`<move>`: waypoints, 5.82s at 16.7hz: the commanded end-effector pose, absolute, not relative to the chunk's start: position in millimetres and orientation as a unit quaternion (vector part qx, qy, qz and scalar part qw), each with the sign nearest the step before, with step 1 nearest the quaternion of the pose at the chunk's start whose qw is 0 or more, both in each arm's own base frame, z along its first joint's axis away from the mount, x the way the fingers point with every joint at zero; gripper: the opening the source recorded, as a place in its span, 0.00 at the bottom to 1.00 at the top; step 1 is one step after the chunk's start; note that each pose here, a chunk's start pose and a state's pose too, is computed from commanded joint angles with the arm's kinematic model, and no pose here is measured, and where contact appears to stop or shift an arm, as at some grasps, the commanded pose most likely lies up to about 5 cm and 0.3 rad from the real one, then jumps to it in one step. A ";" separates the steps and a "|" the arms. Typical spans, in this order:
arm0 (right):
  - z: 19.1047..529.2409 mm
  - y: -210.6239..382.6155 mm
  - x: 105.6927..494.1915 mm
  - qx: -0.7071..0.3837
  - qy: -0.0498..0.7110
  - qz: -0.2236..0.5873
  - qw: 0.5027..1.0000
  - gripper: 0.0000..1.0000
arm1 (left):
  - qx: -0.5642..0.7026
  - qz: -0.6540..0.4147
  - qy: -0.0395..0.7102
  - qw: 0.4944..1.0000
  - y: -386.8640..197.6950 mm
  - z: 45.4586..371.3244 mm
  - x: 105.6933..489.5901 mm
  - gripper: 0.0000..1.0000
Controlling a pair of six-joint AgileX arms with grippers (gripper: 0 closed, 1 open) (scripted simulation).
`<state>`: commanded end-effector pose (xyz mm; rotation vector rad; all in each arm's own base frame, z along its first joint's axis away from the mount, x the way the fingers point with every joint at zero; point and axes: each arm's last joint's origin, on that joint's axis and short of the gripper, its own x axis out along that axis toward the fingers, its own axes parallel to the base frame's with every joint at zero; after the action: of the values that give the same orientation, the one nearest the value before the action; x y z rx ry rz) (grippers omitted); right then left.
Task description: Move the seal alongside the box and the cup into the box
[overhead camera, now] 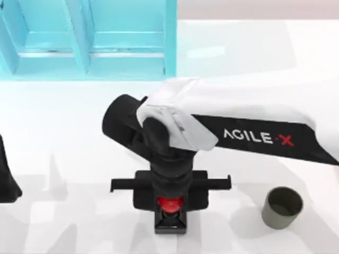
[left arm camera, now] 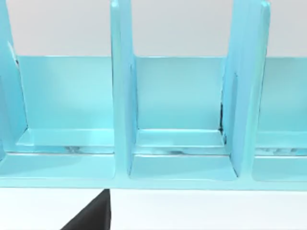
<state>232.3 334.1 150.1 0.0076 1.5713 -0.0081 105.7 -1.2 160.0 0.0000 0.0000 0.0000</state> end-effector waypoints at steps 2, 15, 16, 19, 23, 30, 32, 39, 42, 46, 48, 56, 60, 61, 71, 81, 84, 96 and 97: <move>150.1 334.1 232.3 0.003 0.707 -0.004 0.707 0.00 | 0.000 0.000 0.000 1.000 -1.2 160.0 105.7 1.00; 201.0 288.9 237.8 0.004 0.706 -0.003 0.708 0.00 | 0.000 0.000 0.000 1.000 -1.2 160.0 105.7 1.00; 216.4 275.2 237.0 0.007 0.704 -0.001 0.710 0.00 | 0.000 0.000 0.000 1.000 -1.2 160.0 105.7 1.00; 245.4 241.5 233.0 0.006 0.705 -0.003 0.709 0.00 | 0.000 0.000 0.000 1.000 -1.2 160.0 105.7 1.00; 250.7 233.5 232.0 0.005 0.707 -0.004 0.707 0.00 | 0.000 0.000 0.000 1.000 -1.2 160.0 105.7 1.00; 257.0 207.6 281.7 0.001 0.710 -0.005 0.705 0.00 | 0.000 0.000 0.000 1.000 -1.2 160.0 105.7 1.00; 259.8 177.8 314.5 0.000 0.712 -0.007 0.702 0.00 | 0.000 0.000 0.000 1.000 -1.2 160.0 105.7 1.00; 271.8 68.4 383.1 0.004 0.710 -0.004 0.705 0.00 | 0.000 0.000 0.000 1.000 -1.2 160.0 105.7 1.00; 272.7 64.7 384.7 0.004 0.709 -0.003 0.706 0.00 | 0.000 0.000 0.000 1.000 -1.2 160.0 105.7 1.00; 268.9 65.9 384.5 0.003 0.708 -0.003 0.706 0.00 | 0.000 0.000 0.000 1.000 -1.2 160.0 105.7 1.00; 256.3 65.9 385.5 0.003 0.707 -0.003 0.707 0.00 | 0.000 0.000 0.000 1.000 -1.2 160.0 105.7 1.00; 207.7 64.9 384.2 0.004 0.709 -0.003 0.706 0.00 | 0.000 0.000 0.000 1.000 -1.2 160.0 105.7 1.00; 207.7 64.9 384.2 0.004 0.709 -0.003 0.706 0.15 | 0.000 0.000 0.000 1.000 -1.2 160.0 105.7 1.00; 207.7 64.9 384.2 0.004 0.709 -0.003 0.706 0.23 | 0.000 0.000 0.000 1.000 -1.2 160.0 105.7 1.00; 207.7 64.9 384.2 0.004 0.709 -0.003 0.706 0.98 | 0.000 0.000 0.000 1.000 -1.2 160.0 105.7 1.00; 208.0 65.1 384.3 0.004 0.709 -0.003 0.705 1.00 | 0.000 0.000 0.000 1.000 -1.2 160.0 105.7 1.00; 221.6 65.8 387.5 0.003 0.710 -0.004 0.704 1.00 | 0.000 0.000 0.000 1.000 -1.2 160.0 105.7 1.00; 307.7 65.0 384.2 0.004 0.709 -0.003 0.705 1.00 | 0.000 0.000 0.000 1.000 -1.2 160.0 105.7 1.00; 307.7 65.0 384.2 0.004 0.709 -0.003 0.705 1.00 | 0.000 0.000 0.000 1.000 -1.2 160.0 105.7 1.00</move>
<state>384.2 65.0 307.7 0.0091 1.5754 -0.0074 105.7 -1.2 160.0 0.0000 0.0000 0.0000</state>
